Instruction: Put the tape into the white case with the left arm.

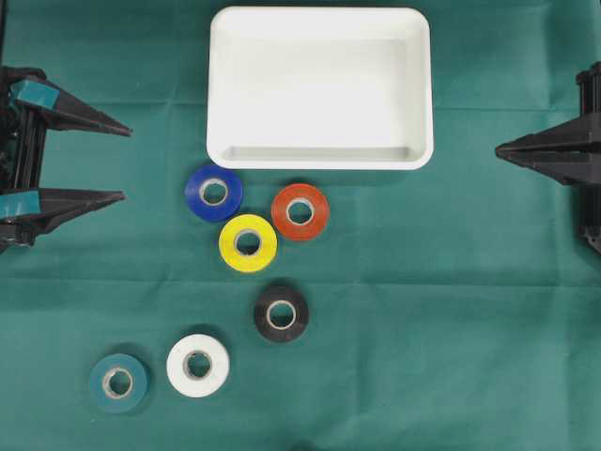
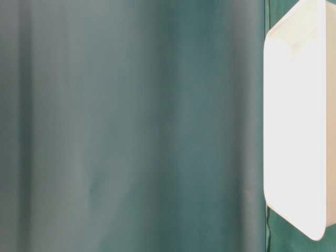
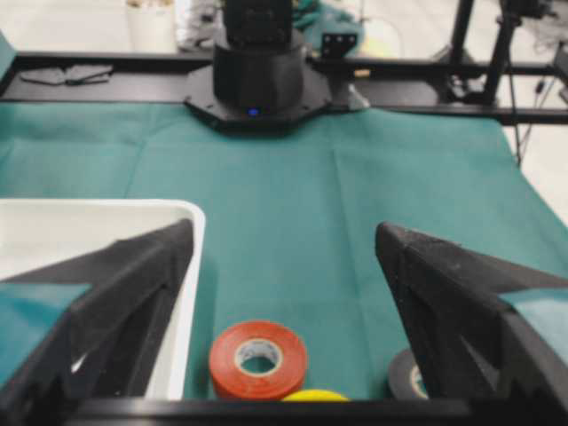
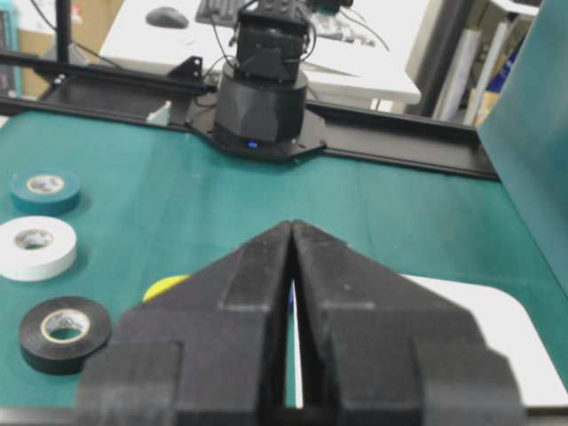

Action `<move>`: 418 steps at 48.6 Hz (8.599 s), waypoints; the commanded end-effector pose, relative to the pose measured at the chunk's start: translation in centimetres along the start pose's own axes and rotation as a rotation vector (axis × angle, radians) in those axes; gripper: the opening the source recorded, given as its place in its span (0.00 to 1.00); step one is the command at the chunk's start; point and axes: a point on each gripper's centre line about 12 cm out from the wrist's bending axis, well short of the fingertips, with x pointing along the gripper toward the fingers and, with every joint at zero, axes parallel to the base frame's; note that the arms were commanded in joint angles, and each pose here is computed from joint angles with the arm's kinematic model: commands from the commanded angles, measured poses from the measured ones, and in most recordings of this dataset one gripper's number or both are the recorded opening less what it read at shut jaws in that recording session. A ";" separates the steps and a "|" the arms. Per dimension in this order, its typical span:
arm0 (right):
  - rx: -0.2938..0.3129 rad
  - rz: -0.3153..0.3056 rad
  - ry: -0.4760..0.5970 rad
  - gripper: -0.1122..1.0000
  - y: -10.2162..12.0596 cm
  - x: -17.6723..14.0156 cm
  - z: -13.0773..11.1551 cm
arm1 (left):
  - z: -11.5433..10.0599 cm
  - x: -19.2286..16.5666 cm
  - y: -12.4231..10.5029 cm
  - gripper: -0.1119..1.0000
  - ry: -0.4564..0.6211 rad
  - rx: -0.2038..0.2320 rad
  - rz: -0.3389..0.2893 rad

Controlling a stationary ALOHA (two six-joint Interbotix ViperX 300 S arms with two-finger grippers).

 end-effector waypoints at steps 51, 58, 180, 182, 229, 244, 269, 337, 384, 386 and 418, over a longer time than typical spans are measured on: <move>-0.080 0.003 0.466 0.02 -0.2 -3.8 -8.8 | -1.7 -0.2 0.1 0.99 0.242 -0.012 0.009; -0.080 0.003 0.485 0.02 -0.2 -4.0 -9.1 | -2.3 0.7 0.2 0.99 0.290 -0.012 0.014; -0.024 -0.006 0.468 0.02 -0.1 -4.2 -9.9 | -12.0 9.7 0.9 0.98 0.889 0.020 0.021; -0.024 -0.006 0.468 0.02 -0.1 -4.2 -9.9 | -12.1 9.8 0.9 0.98 0.894 0.019 0.021; -0.024 -0.006 0.468 0.02 -0.1 -4.2 -10.0 | -17.6 11.7 2.1 0.98 1.030 0.003 0.050; -0.024 -0.006 0.468 0.02 -0.1 -4.2 -10.0 | -18.2 11.9 2.1 0.94 1.033 0.000 0.052; -0.023 -0.006 0.468 0.02 -0.1 -4.2 -10.0 | -17.9 11.9 1.3 0.34 1.037 0.013 0.028; -0.023 -0.006 0.469 0.02 -0.1 -4.2 -10.0 | -8.5 15.0 4.6 0.34 0.958 0.036 0.077; -0.024 -0.006 0.451 0.02 -0.1 -4.4 -9.8 | -11.3 16.0 18.4 0.34 0.980 0.078 0.285; -0.024 -0.006 0.449 0.02 -0.1 -4.4 -9.8 | -11.3 16.0 18.7 0.34 0.977 0.074 0.292; -0.024 -0.006 0.454 0.02 -0.1 -4.4 -9.9 | -12.3 16.0 18.7 0.58 0.975 0.074 0.293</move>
